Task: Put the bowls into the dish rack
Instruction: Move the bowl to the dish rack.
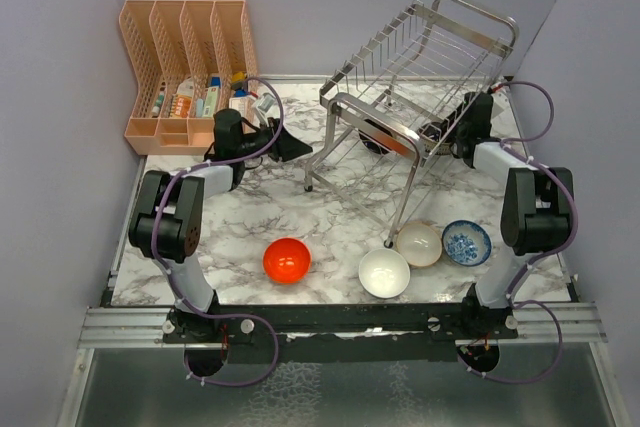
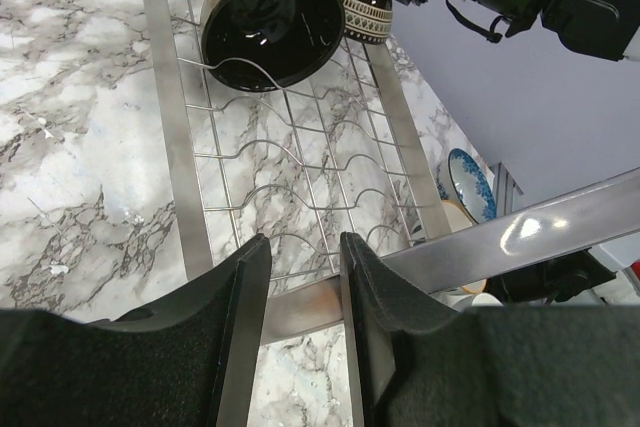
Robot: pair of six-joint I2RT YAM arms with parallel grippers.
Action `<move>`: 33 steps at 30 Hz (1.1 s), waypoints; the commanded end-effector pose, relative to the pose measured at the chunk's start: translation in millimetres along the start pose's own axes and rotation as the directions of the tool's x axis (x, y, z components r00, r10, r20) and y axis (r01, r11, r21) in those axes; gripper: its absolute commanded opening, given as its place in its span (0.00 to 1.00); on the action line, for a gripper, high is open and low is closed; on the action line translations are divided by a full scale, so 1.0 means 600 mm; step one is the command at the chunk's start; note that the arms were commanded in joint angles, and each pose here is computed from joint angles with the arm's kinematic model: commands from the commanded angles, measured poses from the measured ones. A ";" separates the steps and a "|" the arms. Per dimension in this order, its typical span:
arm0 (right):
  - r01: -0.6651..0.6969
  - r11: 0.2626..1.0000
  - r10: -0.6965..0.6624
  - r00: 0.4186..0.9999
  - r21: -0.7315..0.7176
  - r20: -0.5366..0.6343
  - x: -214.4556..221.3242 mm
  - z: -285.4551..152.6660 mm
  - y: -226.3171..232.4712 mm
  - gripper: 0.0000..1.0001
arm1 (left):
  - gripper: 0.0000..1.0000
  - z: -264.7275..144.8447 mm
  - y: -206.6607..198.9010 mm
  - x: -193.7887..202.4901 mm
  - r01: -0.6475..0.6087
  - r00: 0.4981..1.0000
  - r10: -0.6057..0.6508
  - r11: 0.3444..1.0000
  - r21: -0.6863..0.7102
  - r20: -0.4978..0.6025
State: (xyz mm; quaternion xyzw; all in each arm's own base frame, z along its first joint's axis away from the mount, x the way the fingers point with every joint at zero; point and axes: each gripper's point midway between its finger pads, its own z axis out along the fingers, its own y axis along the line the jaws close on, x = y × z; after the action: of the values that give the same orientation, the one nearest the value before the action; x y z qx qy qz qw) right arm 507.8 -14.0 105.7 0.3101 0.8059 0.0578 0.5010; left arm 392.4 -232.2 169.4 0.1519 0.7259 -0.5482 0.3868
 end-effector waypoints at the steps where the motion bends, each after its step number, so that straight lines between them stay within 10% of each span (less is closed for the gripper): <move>1: 0.199 0.971 -0.115 0.876 0.134 -0.469 0.222 -0.044 -0.140 0.36 | 0.37 0.001 -0.033 -0.041 -0.091 0.995 0.090 0.996 0.025 0.043; 21: 0.129 0.991 -0.108 0.896 0.019 -0.432 0.191 -0.085 -0.093 0.39 | 0.37 -0.002 -0.051 -0.051 -0.103 0.993 0.100 0.993 0.053 0.062; 33: 0.110 0.993 -0.112 0.830 -0.036 -0.546 0.307 -0.163 -0.104 0.39 | 0.37 -0.009 -0.079 -0.070 -0.139 0.987 0.132 0.988 0.071 0.089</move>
State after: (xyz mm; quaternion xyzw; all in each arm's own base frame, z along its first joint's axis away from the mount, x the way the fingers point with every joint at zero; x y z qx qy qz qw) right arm 431.6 41.0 67.7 0.2311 0.8676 0.1387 0.4179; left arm 393.2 -232.9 193.8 0.1618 0.7073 -0.5527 0.4099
